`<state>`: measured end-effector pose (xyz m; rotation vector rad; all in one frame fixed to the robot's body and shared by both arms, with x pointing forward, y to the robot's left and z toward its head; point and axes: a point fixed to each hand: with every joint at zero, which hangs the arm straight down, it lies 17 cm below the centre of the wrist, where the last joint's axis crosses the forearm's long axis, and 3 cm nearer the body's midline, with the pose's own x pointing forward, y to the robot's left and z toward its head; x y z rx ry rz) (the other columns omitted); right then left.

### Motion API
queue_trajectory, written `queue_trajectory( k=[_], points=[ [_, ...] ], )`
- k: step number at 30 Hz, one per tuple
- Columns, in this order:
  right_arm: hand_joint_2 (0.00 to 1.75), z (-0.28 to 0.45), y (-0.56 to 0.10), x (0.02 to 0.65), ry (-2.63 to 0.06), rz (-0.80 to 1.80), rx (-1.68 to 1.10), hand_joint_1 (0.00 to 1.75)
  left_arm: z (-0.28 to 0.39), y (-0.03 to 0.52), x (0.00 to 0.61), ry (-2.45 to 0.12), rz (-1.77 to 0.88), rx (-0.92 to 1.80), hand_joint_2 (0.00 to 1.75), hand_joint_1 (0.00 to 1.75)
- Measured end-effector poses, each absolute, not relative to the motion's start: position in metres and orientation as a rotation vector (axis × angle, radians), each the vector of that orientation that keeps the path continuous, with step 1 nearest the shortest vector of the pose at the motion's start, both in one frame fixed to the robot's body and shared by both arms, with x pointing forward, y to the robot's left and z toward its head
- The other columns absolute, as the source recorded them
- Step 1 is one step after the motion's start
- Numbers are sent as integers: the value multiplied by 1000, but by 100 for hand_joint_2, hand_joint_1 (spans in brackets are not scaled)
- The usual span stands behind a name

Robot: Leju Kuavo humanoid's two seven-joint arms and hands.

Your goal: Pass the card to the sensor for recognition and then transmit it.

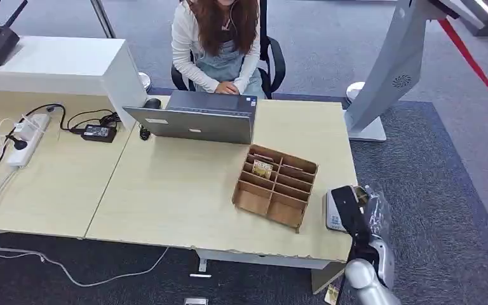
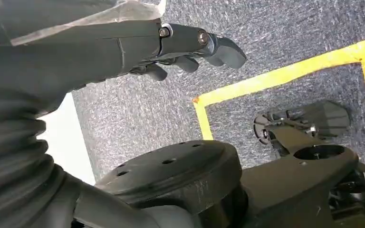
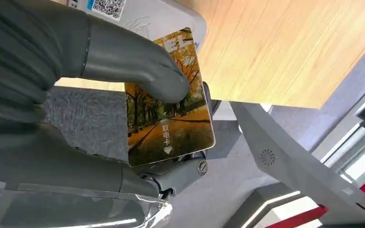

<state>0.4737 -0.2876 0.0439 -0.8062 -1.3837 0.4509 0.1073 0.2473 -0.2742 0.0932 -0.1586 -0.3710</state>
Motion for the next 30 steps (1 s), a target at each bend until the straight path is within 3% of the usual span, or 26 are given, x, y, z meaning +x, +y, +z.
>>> queue_trajectory(
  k=[13, 30],
  points=[
    [175, 57, -272, 476, -1453, 430, -755, 175, -274, 248, 106, -151, -354, 94, 175, 0],
    [175, 219, -180, 461, -1865, 528, -699, 175, -275, 247, 105, -150, -314, 94, 175, 0]
  ],
)
